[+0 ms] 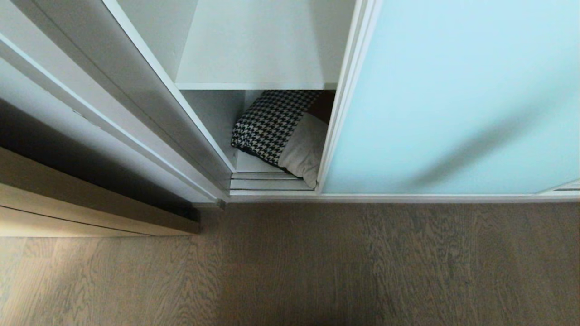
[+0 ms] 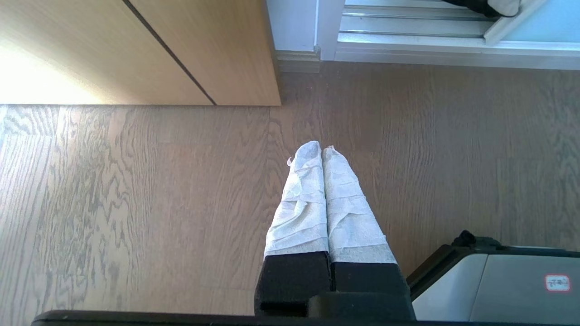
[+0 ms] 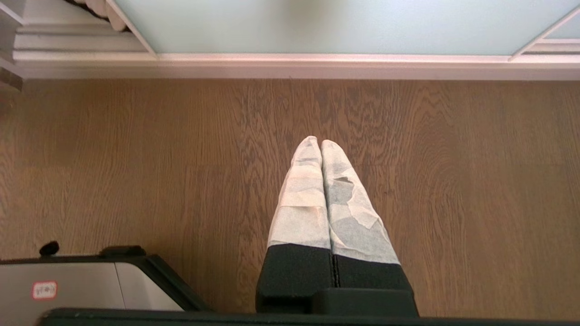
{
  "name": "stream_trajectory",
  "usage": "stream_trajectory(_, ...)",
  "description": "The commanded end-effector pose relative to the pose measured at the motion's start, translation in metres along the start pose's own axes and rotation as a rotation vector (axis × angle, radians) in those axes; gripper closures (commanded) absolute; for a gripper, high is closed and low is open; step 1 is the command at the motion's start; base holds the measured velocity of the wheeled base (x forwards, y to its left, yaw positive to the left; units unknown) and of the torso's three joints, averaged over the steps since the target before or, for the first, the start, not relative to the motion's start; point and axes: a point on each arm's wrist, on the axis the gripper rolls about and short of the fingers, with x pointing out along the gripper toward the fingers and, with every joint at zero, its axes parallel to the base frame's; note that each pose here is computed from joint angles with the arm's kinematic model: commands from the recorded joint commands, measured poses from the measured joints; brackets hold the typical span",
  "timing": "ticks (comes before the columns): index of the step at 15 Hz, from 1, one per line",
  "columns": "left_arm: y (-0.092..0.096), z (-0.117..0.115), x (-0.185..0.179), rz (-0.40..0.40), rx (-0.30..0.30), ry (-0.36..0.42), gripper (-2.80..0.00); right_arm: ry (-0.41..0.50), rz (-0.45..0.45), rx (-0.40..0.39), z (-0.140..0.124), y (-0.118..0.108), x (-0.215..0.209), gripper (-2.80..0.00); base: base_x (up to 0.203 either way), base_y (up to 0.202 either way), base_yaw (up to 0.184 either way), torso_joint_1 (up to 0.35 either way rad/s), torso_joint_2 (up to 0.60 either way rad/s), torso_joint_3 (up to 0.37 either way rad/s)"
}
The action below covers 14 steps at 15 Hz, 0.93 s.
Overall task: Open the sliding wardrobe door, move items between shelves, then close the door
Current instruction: Close the door
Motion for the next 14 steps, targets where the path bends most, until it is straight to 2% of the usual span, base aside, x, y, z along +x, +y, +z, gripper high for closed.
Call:
stream_trajectory(1, 0.0, 0.0, 0.0001, 0.0, -0.001, 0.002, 0.0, 0.004, 0.001, 0.0, -0.0009, 0.0, 0.0004, 0.0, 0.0, 0.0, 0.0, 0.0, 0.0, 0.0)
stream_trajectory(9, 0.0, 0.0, 0.0001, 0.0, 0.001, 0.002, 0.0, 0.004, 0.001, 0.0, -0.0009, 0.0, 0.0004, 0.0, 0.0, 0.0, 0.0, 0.0, 0.0, 0.0)
stream_trajectory(10, 0.0, 0.0, 0.0001, 0.0, 0.015, 0.002, 0.0, 0.004, 0.001, 0.0, -0.0009, 0.0, 0.0004, 0.0, 0.0, 0.0, 0.0, 0.0, 0.0, 0.0)
stream_trajectory(12, 0.0002, 0.0002, 0.0001, 0.01, -0.021, 0.001, 0.0, 0.004, 0.001, 0.0, -0.0009, 0.0, 0.0004, 0.0, 0.0, 0.0, 0.0, 0.0, 0.0, 0.0)
stream_trajectory(14, 0.0003, 0.0012, 0.0004, 0.015, -0.028, -0.015, 0.0, 0.004, 0.001, 0.0, -0.0009, 0.0, 0.0004, 0.0, 0.0, 0.0, 0.0, 0.0, 0.0, 0.0)
